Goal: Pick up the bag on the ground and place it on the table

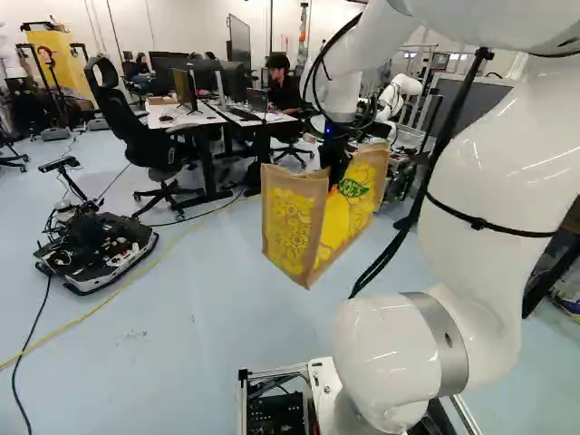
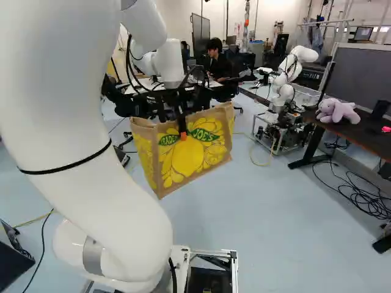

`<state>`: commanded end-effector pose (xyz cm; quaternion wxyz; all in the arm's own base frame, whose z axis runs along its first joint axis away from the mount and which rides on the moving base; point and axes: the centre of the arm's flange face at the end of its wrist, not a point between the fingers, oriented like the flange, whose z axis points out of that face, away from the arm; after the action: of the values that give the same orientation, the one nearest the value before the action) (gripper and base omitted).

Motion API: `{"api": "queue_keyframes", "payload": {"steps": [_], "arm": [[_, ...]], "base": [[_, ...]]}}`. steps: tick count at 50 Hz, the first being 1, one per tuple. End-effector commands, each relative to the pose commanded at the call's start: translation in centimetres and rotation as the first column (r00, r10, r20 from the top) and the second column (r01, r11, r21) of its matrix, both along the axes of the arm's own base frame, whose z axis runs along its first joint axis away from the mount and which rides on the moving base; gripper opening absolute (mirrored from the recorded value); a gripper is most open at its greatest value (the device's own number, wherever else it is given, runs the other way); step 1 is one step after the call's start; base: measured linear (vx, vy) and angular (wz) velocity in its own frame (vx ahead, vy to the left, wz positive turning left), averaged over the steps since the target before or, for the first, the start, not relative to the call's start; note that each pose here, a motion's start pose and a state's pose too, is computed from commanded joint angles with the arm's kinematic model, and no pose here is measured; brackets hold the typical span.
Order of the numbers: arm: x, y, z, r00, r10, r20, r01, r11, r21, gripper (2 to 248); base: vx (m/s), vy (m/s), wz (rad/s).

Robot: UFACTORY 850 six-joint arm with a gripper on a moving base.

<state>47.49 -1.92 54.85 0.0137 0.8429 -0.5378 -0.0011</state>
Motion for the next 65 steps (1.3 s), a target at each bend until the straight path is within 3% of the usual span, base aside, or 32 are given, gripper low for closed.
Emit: {"api": "queue_keyframes", "payload": {"steps": [65], "arm": [[5.5,0.6,10.1,1.000,0.010,0.028,-0.010,1.000,-0.004,22]], "base": [[0.000,0.000,0.000]]}}
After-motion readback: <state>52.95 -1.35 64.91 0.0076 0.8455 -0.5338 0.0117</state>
